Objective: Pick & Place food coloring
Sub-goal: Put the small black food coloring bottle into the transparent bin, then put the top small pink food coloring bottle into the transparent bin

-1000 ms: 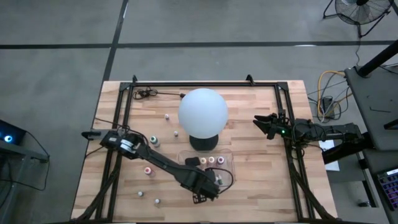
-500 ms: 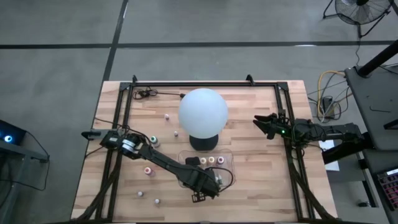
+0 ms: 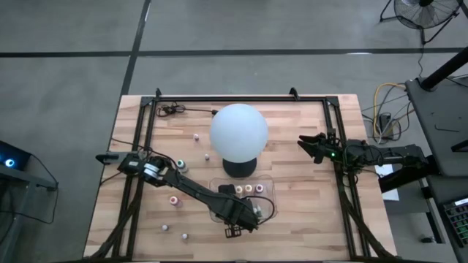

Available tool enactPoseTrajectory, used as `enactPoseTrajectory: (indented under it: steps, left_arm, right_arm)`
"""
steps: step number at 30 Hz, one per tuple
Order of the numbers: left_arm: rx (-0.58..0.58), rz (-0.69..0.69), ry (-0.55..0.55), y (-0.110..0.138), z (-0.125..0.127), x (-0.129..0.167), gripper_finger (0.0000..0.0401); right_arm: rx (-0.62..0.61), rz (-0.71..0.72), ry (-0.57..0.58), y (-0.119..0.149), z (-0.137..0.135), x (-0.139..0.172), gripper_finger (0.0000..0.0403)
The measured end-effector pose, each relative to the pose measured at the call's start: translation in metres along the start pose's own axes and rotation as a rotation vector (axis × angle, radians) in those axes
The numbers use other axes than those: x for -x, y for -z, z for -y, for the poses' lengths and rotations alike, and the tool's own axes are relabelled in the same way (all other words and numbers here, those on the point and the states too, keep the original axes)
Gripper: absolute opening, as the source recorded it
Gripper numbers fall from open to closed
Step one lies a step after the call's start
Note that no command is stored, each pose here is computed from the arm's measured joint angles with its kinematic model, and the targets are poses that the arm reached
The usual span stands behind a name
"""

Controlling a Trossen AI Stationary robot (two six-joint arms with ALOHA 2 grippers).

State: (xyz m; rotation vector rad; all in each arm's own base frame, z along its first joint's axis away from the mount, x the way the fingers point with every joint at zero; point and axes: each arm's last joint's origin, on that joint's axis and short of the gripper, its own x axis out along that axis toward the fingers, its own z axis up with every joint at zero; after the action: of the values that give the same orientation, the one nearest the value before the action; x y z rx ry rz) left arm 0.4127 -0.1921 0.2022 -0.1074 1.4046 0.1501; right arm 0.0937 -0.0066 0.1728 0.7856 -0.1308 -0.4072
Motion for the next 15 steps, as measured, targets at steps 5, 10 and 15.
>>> enactPoseTrajectory:
  steps: [5,10,15]
  left_arm:
    - [-0.001,0.000,0.000,0.000,0.000,0.000,0.0074]
    - [0.000,0.001,0.000,-0.001,-0.001,0.000,0.0075]
    - [0.005,0.019,0.012,-0.002,-0.002,0.015,0.0076]
  right_arm:
    - [0.000,0.000,0.000,0.000,0.000,0.000,0.0302]
    - [0.000,0.000,0.000,0.000,0.000,0.000,0.0302]
    - [0.000,0.000,0.000,0.000,0.000,0.000,0.0302]
